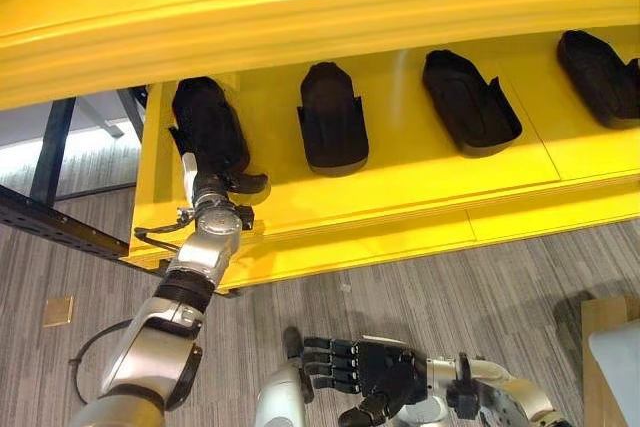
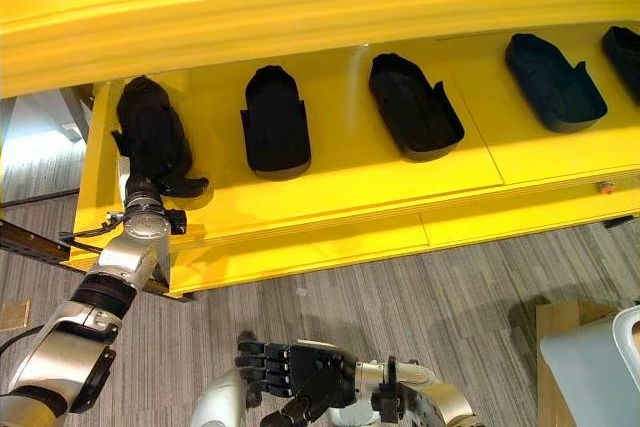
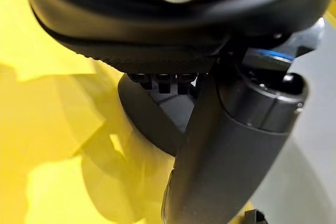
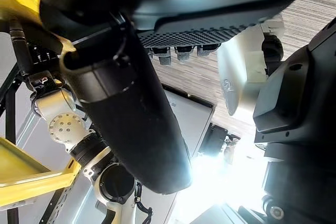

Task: Move parts from the plastic box to the shelf.

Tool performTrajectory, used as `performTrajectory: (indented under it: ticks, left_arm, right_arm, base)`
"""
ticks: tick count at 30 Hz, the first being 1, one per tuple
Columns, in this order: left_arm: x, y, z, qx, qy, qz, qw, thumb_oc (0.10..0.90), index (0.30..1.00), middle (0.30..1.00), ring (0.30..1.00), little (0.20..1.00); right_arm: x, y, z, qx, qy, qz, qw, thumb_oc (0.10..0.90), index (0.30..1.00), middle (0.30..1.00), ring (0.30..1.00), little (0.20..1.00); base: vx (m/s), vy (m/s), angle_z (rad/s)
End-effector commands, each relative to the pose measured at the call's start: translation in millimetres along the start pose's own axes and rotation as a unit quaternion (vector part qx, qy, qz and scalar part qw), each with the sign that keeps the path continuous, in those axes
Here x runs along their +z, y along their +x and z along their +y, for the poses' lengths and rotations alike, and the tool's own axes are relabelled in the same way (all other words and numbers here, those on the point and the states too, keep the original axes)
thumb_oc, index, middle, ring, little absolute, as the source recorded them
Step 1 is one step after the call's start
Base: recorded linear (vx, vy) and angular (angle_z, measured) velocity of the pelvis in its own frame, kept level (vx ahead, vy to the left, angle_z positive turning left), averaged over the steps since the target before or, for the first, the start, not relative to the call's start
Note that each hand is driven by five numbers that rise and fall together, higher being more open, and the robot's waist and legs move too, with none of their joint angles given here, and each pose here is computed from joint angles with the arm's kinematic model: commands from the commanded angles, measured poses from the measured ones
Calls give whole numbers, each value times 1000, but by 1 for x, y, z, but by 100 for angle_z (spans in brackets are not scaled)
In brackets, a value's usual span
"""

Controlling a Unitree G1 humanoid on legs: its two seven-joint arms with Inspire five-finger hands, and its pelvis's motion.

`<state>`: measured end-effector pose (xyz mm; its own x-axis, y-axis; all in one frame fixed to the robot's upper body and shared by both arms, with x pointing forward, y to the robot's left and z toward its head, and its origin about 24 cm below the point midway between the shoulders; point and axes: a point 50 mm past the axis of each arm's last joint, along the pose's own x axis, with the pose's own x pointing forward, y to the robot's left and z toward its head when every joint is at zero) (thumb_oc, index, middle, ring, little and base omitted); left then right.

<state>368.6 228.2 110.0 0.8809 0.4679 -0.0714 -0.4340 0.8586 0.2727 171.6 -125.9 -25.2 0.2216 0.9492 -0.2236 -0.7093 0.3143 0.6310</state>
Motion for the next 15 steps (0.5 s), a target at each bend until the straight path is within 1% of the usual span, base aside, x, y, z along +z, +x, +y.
performTrajectory:
  ticks: [1,5,8,11,15]
  left_arm:
    - [-48,-20,-34,-43,-84,121,988,900,1000,1000,1000,1000]
    - [-52,-22,-34,-34,-105,134,985,900,1000,1000,1000,1000]
    - [-53,-23,-36,-38,-97,130,986,900,1000,1000,1000,1000]
    - [-51,-23,-37,-44,-67,113,990,900,1000,1000,1000,1000]
    - [-47,-23,-36,-75,9,79,994,900,1000,1000,1000,1000]
  right_arm:
    - [17,21,28,105,-35,-44,993,900,1000,1000,1000,1000]
    - [15,22,30,107,-34,-44,993,900,1000,1000,1000,1000]
    - [16,24,31,108,-36,-48,992,900,1000,1000,1000,1000]
    - [15,24,32,109,-37,-51,992,900,1000,1000,1000,1000]
    - [15,22,31,106,-37,-58,992,900,1000,1000,1000,1000]
  base:
    - [0,0,0]
    - [0,0,0]
    - [-11,-4,0]
    - [0,0,0]
    - [0,0,0]
